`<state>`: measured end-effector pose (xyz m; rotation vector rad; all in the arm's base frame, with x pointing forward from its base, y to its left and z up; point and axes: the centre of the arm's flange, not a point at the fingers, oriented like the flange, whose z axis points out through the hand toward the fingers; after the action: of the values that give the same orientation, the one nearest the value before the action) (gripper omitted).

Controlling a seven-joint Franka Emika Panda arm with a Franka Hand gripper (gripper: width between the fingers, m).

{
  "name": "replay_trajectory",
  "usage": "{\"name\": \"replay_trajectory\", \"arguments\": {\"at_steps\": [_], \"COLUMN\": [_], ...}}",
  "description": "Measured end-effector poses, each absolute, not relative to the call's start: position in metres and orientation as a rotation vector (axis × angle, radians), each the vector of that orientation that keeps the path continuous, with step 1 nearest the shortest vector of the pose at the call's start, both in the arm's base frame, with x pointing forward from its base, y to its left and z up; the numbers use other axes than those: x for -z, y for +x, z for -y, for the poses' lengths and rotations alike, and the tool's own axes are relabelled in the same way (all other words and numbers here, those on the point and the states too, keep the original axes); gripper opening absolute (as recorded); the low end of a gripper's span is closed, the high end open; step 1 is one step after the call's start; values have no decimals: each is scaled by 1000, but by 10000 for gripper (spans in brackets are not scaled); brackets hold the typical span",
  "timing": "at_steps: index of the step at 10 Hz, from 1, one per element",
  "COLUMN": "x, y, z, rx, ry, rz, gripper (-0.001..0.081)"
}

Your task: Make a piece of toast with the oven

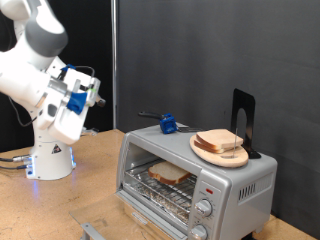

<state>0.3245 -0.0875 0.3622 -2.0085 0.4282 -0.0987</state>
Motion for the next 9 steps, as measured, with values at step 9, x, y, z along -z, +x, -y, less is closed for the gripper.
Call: {"name": "replay_trajectory", "arguments": {"at_steps": [9], "x": [-358], "y": [320], "z": [165], "rx": [-151], "ry": [-1723], "rz": [-705], "gripper": [809]}}
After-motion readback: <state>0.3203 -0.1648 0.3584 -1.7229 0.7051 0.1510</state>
